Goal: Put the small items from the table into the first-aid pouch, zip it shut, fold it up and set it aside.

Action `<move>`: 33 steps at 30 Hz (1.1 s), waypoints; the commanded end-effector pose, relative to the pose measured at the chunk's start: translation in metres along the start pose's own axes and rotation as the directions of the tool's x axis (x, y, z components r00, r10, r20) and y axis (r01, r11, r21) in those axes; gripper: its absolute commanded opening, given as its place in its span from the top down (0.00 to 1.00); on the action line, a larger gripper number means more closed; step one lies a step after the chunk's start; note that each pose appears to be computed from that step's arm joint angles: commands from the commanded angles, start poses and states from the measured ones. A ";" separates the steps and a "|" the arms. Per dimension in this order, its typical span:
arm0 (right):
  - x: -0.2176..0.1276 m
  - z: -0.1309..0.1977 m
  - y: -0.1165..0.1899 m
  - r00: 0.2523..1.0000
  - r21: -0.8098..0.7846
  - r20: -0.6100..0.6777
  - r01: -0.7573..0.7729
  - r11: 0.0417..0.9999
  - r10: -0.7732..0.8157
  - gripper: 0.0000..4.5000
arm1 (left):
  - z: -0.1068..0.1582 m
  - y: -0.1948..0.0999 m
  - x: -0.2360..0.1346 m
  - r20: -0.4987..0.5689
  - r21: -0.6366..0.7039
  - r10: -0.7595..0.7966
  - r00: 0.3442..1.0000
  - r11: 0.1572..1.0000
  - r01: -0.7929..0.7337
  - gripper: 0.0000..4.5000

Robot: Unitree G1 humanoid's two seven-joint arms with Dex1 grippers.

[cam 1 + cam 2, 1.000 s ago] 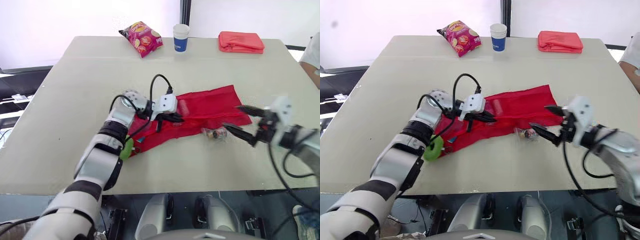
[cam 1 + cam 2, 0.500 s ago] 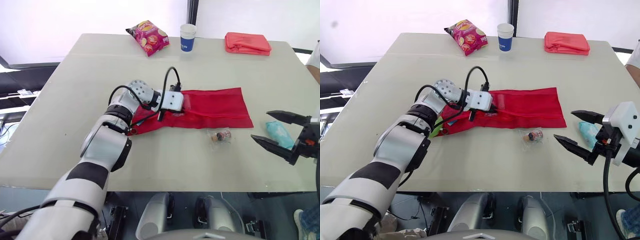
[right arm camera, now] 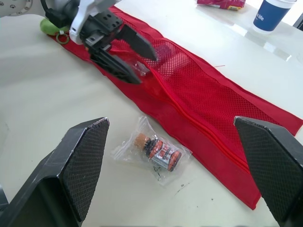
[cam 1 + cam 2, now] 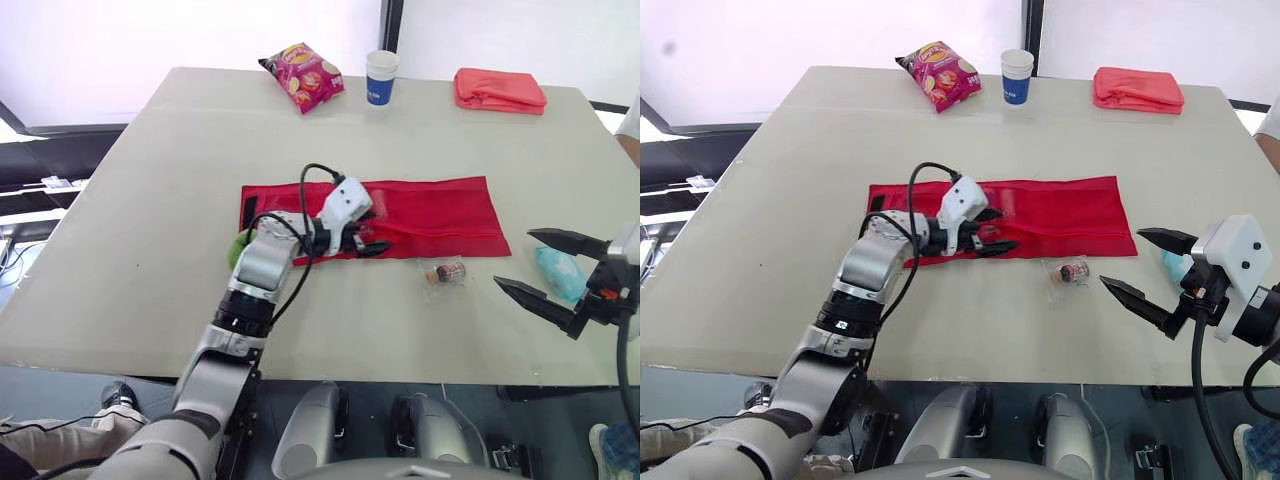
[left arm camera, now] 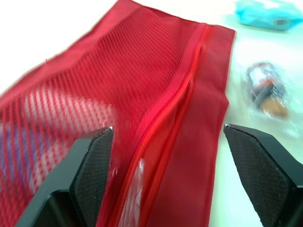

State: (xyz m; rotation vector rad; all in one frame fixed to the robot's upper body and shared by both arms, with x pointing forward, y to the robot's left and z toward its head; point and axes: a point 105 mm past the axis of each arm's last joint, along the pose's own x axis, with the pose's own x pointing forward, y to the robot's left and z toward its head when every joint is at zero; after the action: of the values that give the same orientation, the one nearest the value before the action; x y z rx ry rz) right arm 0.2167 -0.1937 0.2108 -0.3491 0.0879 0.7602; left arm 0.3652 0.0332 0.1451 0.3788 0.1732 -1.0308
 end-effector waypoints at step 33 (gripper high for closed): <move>0.073 -0.058 0.030 0.907 -0.203 -0.323 -0.346 0.916 0.271 0.00 | -0.003 -0.020 0.005 0.063 0.353 -0.194 0.979 0.922 0.160 0.98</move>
State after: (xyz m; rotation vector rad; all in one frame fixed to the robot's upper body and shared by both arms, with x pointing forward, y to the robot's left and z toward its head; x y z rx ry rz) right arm 0.2435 -0.1432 0.1351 -0.6174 0.3384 1.0266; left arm 0.3547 0.0280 0.1207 0.6510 0.0012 -1.2492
